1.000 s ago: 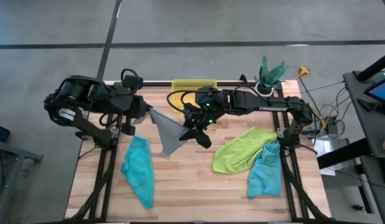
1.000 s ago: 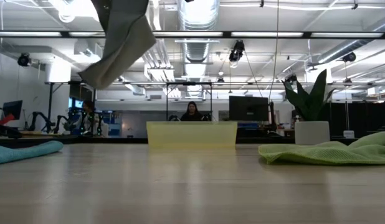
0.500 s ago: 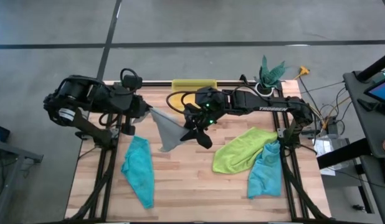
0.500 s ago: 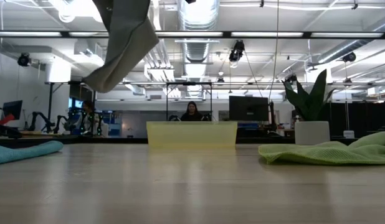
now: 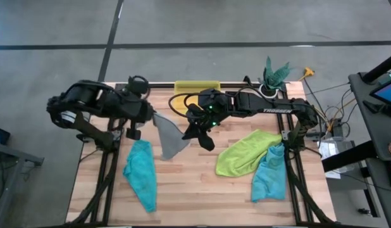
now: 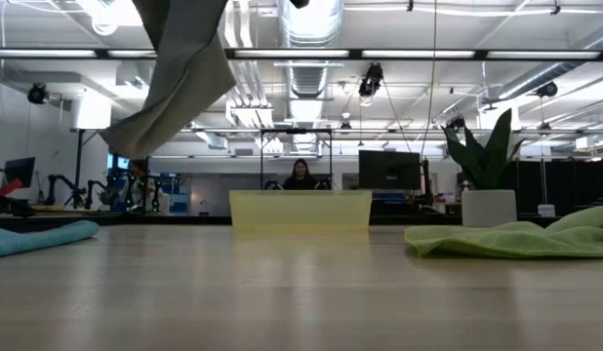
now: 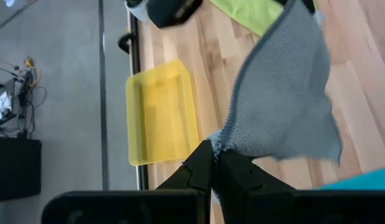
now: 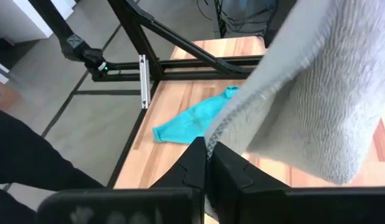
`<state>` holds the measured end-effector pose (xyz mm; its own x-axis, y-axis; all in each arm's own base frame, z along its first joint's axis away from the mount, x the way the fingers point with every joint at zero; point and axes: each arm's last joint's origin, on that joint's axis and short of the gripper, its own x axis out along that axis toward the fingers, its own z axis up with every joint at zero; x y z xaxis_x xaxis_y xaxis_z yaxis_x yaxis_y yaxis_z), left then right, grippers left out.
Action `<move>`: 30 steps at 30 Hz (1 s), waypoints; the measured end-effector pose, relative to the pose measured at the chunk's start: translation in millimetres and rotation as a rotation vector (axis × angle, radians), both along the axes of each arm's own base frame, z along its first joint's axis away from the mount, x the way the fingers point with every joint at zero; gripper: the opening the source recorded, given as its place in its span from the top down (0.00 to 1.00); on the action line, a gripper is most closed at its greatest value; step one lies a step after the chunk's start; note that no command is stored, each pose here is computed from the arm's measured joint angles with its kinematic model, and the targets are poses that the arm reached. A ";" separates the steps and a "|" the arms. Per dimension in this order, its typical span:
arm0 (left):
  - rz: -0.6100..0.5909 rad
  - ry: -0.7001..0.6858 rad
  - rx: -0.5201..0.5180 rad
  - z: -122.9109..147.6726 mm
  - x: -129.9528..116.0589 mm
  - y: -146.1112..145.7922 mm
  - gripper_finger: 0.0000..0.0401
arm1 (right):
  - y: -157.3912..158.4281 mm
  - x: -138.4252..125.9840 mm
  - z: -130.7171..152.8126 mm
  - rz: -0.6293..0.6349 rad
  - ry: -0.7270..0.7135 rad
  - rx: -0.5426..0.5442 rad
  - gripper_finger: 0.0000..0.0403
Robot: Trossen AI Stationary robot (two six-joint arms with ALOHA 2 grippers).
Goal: Fold microfiber towels
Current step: Fold the gray microfiber cloth
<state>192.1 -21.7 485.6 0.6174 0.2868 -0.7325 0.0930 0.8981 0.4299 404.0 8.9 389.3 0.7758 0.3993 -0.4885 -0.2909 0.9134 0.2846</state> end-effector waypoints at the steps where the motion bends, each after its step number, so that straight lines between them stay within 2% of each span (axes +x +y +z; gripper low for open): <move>1: 0.000 0.012 0.001 -2.7 1.3 -0.2 1.00 | 0.0 0.0 0.0 0.000 0.001 0.000 0.98; 8: -0.001 0.077 0.006 -18.1 4.1 -0.9 1.00 | 0.0 -3.3 -4.8 0.001 0.061 -0.001 0.98; 13: 0.057 0.101 -0.029 -29.7 4.7 -0.9 1.00 | 0.0 -6.3 -8.8 0.000 0.114 -0.002 0.98; 20: 0.106 0.178 -0.094 -52.7 9.5 -2.9 1.00 | -2.7 -6.8 0.1 -0.050 0.076 0.050 0.98; 30: 0.140 0.217 -0.117 -72.1 3.1 -2.2 1.00 | -15.8 -38.0 18.5 -0.200 0.114 -0.093 0.98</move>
<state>195.2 -23.9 413.5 0.4027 0.2635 -0.8766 0.0430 0.9512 0.3057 366.0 -6.9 407.8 0.7728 0.1932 -0.6045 -0.0730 0.9733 0.2176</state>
